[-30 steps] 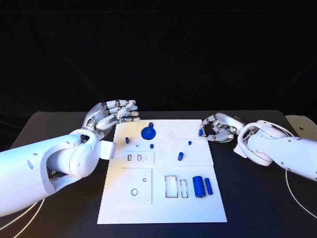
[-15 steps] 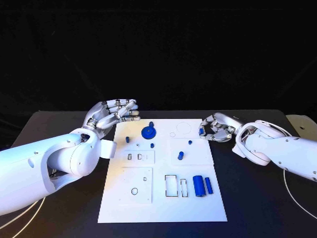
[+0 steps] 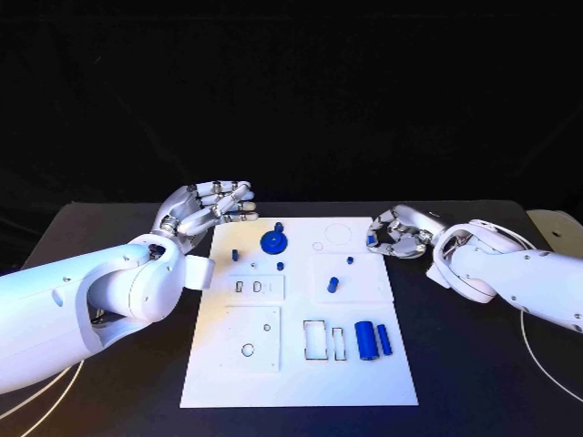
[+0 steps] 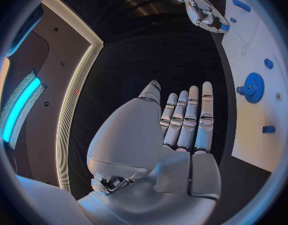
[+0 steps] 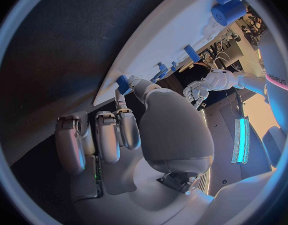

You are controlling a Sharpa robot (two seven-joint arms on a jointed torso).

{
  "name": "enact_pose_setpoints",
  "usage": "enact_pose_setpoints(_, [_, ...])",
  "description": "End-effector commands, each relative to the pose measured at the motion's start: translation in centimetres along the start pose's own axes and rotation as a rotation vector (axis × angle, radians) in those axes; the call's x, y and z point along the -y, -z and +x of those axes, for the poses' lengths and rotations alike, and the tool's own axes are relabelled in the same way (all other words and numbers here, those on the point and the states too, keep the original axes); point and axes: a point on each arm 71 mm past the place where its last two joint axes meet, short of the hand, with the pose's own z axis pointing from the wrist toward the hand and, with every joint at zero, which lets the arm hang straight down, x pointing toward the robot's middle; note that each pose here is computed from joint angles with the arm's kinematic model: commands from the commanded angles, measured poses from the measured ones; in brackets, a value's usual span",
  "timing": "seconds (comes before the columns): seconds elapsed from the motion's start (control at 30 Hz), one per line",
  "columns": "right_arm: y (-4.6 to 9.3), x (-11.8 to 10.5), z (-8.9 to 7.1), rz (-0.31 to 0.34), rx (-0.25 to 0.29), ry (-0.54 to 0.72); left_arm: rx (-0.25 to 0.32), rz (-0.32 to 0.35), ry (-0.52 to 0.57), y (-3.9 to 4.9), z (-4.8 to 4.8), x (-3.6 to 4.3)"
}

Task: Assemble the parts on the task board

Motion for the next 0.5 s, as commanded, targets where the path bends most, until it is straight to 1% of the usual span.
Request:
enact_pose_setpoints(0.03, [0.0,-0.2,-0.1,-0.006,0.032,0.008,-0.017,0.005,0.011,-0.04,0.2,0.1])
enact_pose_setpoints(0.13, [0.0,-0.4,-0.3,-0.013,0.066,0.009,-0.018,0.004,0.011,-0.05,0.19,0.09])
enact_pose_setpoints(0.3, [0.1,-0.9,-0.5,-0.021,0.101,0.009,-0.017,0.003,0.011,-0.05,0.13,0.08])
enact_pose_setpoints(0.37, [0.3,-1.6,-0.4,-0.034,0.11,0.007,-0.016,0.003,0.01,-0.04,0.09,0.07])
enact_pose_setpoints(0.5, [0.7,-3.9,0.0,-0.068,0.113,0.004,-0.014,0.003,0.009,-0.02,-0.02,0.07])
